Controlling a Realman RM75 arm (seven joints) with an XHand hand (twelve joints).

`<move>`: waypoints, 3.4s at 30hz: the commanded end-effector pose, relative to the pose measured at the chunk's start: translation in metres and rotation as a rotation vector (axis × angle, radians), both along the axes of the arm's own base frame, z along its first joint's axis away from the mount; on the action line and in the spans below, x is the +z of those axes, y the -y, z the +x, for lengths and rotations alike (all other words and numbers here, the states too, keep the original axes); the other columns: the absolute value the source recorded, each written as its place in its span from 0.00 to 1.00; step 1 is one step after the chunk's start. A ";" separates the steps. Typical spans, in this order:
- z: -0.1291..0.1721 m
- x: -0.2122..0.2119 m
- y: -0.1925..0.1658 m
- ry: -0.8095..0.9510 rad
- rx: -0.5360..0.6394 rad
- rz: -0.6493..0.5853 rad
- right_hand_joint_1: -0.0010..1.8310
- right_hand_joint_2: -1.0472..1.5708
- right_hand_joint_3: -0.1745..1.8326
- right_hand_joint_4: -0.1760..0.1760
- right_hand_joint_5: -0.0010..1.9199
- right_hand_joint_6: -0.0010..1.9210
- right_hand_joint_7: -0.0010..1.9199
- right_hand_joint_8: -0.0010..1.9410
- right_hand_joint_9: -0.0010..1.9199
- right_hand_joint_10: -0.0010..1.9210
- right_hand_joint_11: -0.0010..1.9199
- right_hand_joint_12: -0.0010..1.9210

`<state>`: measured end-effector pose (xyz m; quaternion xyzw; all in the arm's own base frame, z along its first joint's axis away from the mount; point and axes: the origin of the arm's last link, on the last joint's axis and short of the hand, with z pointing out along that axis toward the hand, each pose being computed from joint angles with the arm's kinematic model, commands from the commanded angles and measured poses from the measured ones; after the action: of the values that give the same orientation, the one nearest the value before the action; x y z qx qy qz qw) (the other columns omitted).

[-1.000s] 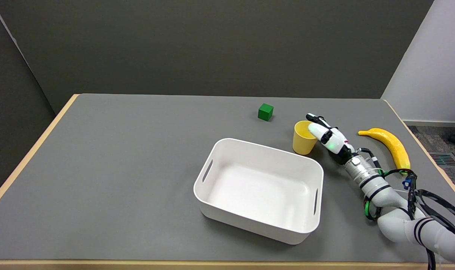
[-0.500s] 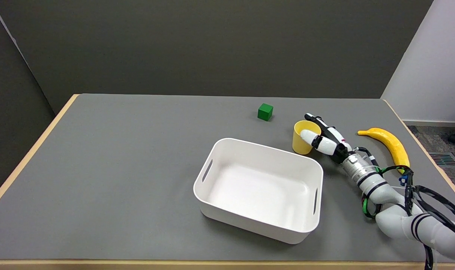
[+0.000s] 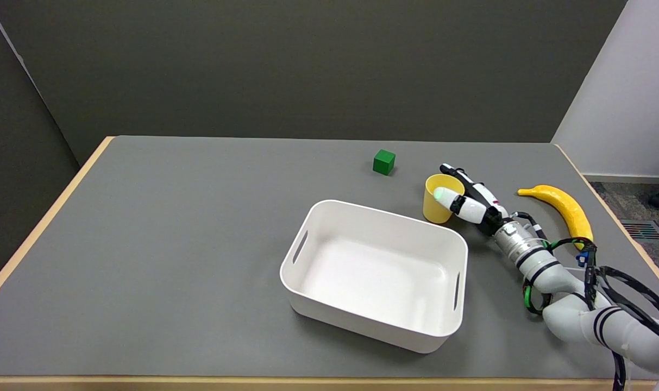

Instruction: Pick up the yellow cup.

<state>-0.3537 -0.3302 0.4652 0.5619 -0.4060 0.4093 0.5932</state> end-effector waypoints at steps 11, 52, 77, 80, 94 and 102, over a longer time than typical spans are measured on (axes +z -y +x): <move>0.006 0.000 0.003 0.021 0.032 -0.004 0.59 0.62 0.58 0.18 0.00 0.03 0.00 0.00 0.00 0.00 0.00 0.26; 0.014 -0.011 -0.009 0.074 0.110 0.086 0.41 0.61 0.48 0.16 0.00 0.00 0.00 0.00 0.00 0.00 0.00 0.17; 0.008 -0.016 0.004 0.021 0.032 0.105 0.47 0.61 0.46 0.30 0.00 0.00 0.00 0.00 0.00 0.00 0.00 0.09; 0.008 -0.015 0.005 0.018 0.031 0.104 0.48 0.61 0.45 0.31 0.00 0.00 0.00 0.00 0.00 0.00 0.00 0.09; 0.011 -0.014 0.005 0.030 0.047 0.094 0.49 0.61 0.45 0.31 0.00 0.00 0.00 0.00 0.00 0.00 0.00 0.07; 0.013 -0.016 0.003 0.039 0.142 -0.024 0.53 0.67 0.59 0.49 0.13 0.30 0.15 0.18 0.11 0.33 0.04 0.51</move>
<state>-0.3434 -0.3347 0.4509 0.5918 -0.4190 0.4141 0.5502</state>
